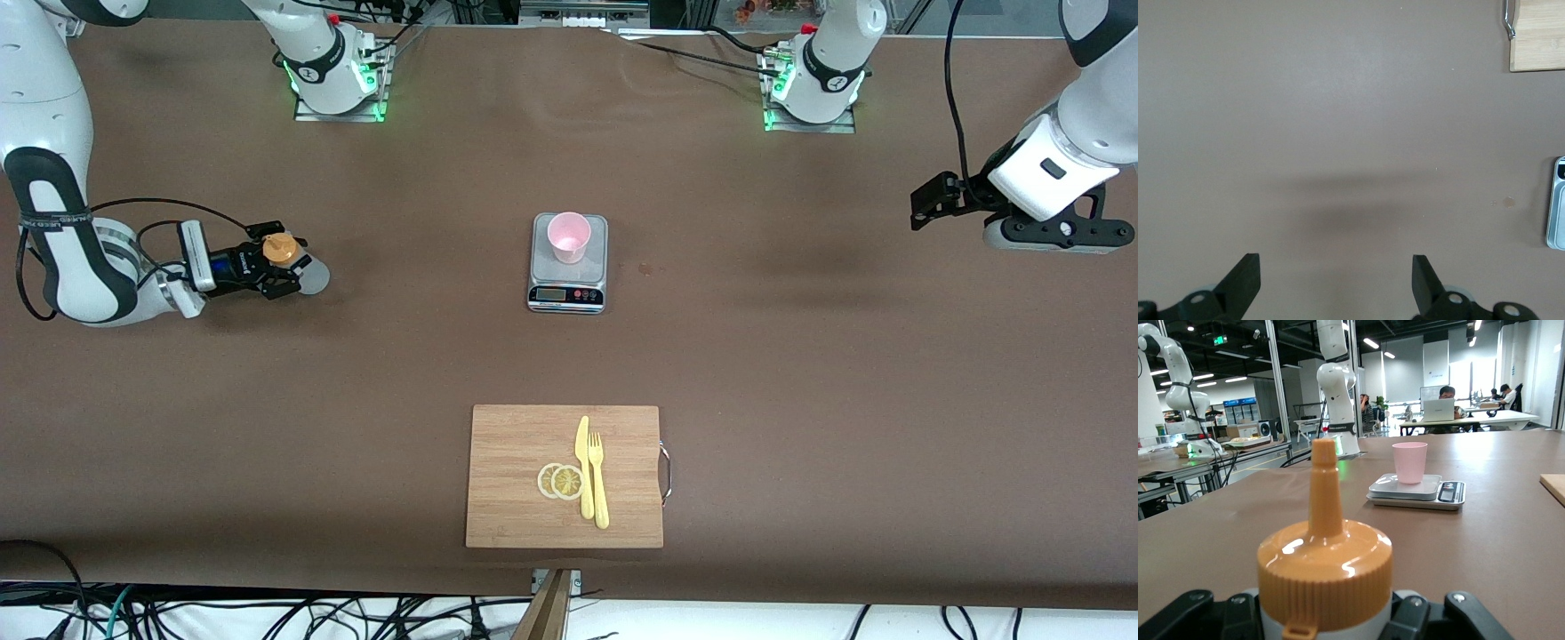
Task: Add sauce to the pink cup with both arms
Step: 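Carry the squeeze bottle back and lower it onto the table, then open the right gripper and release the squeeze bottle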
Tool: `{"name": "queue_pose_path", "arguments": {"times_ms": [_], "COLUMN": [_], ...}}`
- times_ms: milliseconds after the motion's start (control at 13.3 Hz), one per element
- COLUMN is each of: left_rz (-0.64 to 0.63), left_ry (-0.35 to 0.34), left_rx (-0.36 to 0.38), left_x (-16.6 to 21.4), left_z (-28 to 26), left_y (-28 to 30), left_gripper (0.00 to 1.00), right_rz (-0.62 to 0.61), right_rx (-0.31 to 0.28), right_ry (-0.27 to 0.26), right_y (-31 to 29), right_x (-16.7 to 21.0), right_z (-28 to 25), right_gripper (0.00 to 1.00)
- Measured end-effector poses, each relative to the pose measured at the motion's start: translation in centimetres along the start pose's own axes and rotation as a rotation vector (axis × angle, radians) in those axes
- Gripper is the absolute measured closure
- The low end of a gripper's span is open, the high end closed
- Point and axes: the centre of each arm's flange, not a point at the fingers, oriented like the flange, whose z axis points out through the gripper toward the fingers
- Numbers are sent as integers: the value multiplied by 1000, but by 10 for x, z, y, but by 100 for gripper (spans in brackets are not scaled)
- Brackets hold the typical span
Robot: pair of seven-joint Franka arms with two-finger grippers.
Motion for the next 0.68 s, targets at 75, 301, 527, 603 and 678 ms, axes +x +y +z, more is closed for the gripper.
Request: {"name": "queue_pose_path", "arguments": {"times_ms": [75, 301, 527, 603, 678], "left_rz": [0, 0, 0, 0, 0], "left_ry": [0, -1, -2, -2, -2], "left_rx": [0, 0, 0, 0, 0], "left_x": [0, 0, 0, 0, 0], "left_z": [0, 0, 0, 0, 0], "left_y": [0, 0, 0, 0, 0], "left_gripper": [0, 0, 0, 0, 0], "right_rz": [1, -4, -13, -16, -20], "right_rx": [-11, -29, -27, -27, -28], "right_ry": [13, 29, 38, 36, 33], "right_y": [-1, 1, 3, 4, 6], "right_x": [-2, -1, 3, 4, 5], "right_z": [-1, -1, -2, -3, -5], "right_gripper": [64, 60, 34, 33, 28]}}
